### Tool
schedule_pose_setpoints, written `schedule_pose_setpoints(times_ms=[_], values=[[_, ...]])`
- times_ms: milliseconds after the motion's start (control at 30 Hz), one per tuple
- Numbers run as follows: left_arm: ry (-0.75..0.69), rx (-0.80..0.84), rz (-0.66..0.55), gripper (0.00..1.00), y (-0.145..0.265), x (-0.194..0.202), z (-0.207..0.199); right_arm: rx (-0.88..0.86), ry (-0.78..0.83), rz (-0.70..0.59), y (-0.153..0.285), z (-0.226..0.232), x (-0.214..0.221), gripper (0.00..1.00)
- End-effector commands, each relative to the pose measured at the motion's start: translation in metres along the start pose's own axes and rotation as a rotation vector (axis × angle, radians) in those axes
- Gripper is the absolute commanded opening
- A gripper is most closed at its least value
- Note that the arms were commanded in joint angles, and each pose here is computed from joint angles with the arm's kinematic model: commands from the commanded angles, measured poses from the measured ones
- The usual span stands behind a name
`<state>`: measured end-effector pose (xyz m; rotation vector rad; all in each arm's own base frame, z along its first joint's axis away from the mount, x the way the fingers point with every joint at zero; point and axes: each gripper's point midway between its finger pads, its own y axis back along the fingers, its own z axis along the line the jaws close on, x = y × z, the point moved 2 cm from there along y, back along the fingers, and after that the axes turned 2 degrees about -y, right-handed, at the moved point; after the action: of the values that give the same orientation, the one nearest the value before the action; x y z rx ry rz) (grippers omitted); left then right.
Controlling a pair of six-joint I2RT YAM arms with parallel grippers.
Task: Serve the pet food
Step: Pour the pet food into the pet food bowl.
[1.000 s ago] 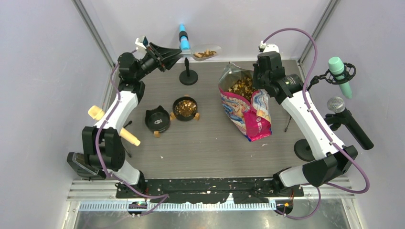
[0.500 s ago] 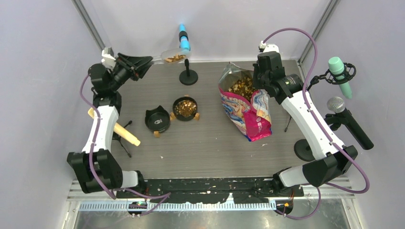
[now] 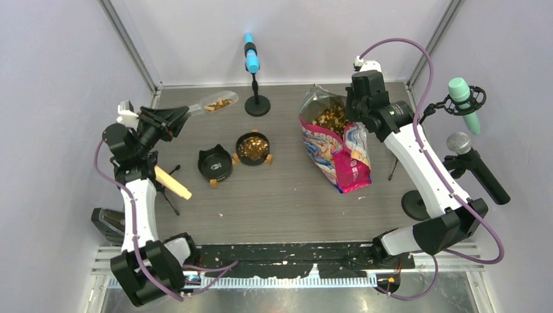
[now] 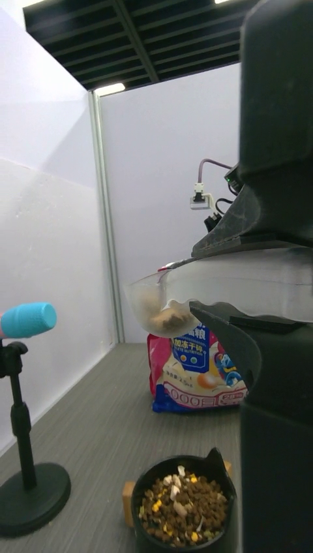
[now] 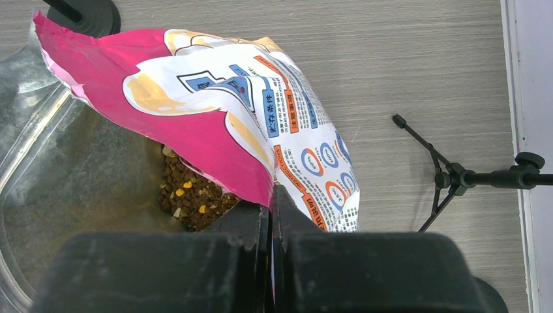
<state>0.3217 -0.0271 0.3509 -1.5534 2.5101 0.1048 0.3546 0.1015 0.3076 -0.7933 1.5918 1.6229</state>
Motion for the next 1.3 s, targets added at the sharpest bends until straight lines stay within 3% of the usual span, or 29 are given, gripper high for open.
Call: schedule_pose_setpoints(times_ms=[0,600,1267], values=[[-0.095,-0.018,-0.016,0.0,0.023,0.006,-0.005,0.011,-0.022,-0.008,0.008,-0.003,-0.007,0.05],[-0.085,-0.152,-0.126,0.0,0.076,0.008,0.028,0.014,-0.021,0.001,0.009,-0.006,-0.002,0.05],[-0.145,-0.264,-0.17,0.0,0.087,0.002,0.03,0.011,-0.019,0.006,0.008,-0.006,0.002,0.05]])
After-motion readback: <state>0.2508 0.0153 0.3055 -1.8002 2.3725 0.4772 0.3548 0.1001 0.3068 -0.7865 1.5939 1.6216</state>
